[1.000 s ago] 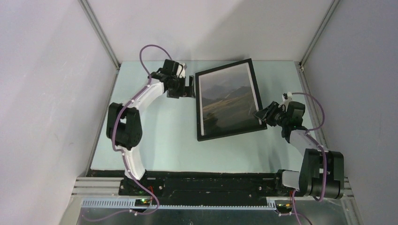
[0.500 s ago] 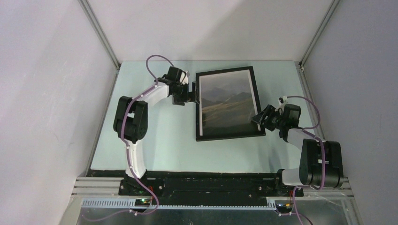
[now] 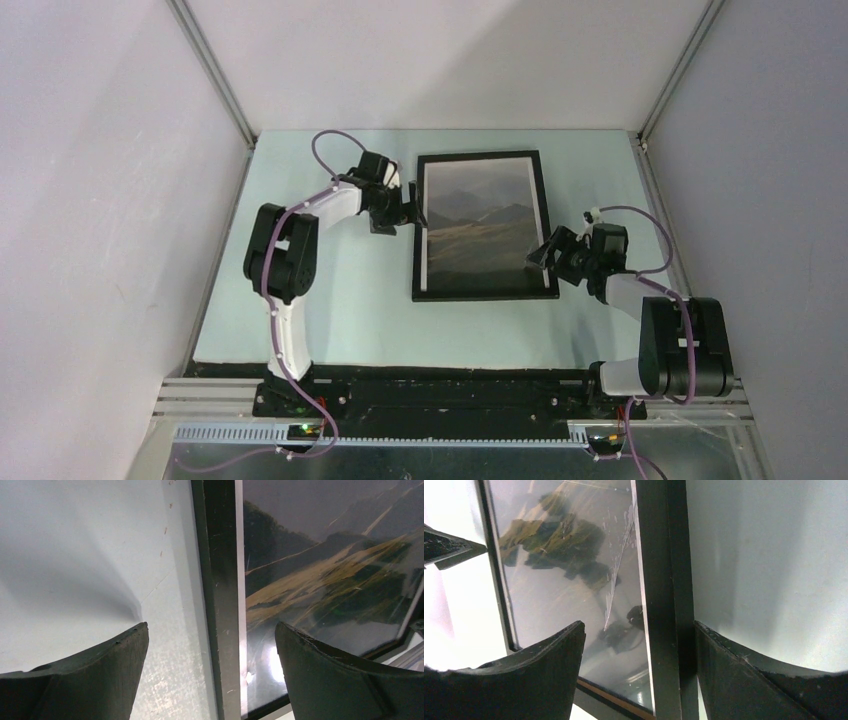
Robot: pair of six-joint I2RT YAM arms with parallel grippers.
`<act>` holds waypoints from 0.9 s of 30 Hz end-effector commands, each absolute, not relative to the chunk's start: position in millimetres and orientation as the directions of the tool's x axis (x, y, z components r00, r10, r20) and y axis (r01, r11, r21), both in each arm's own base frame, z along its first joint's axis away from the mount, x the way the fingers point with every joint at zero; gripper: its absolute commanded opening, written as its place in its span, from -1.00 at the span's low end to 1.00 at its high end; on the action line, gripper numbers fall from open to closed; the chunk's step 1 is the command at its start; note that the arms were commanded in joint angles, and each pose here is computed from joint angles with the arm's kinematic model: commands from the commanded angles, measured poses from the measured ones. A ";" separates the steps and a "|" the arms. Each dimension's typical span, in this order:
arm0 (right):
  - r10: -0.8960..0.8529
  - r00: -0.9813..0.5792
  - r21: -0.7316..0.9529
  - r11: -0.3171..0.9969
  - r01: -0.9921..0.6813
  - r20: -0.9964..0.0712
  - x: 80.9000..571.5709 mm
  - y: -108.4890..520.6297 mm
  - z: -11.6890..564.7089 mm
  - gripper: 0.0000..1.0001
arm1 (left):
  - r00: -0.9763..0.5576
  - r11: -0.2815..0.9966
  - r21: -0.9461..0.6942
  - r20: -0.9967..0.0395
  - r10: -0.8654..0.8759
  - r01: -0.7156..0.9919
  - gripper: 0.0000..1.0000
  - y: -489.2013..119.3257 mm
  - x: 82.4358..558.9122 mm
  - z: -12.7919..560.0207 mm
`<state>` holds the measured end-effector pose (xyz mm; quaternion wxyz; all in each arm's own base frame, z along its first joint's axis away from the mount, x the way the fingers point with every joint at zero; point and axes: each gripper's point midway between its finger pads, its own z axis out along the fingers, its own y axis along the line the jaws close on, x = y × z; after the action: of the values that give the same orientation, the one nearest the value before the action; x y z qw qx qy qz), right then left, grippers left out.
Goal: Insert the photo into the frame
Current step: Turn over the photo frame at the center of the board.
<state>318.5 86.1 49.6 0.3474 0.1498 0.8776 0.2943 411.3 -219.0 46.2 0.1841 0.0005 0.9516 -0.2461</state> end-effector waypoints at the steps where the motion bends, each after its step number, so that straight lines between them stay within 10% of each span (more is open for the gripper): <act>1: 0.451 -0.683 0.591 0.806 0.035 -0.575 335.4 85.5 59.7 0.64 | -0.938 0.852 -0.518 -0.327 -0.113 0.078 0.99 -233.9 412.5 40.5; 27: 0.212 -0.765 0.455 0.883 -0.117 -0.608 347.0 140.8 58.1 0.71 | -0.948 0.843 -0.537 -0.281 -0.153 0.023 0.97 -231.8 370.9 34.6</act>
<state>336.2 116.5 38.4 0.3201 0.0744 0.9193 0.2166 403.1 -238.4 41.6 0.1941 -0.0233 0.9346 -0.2971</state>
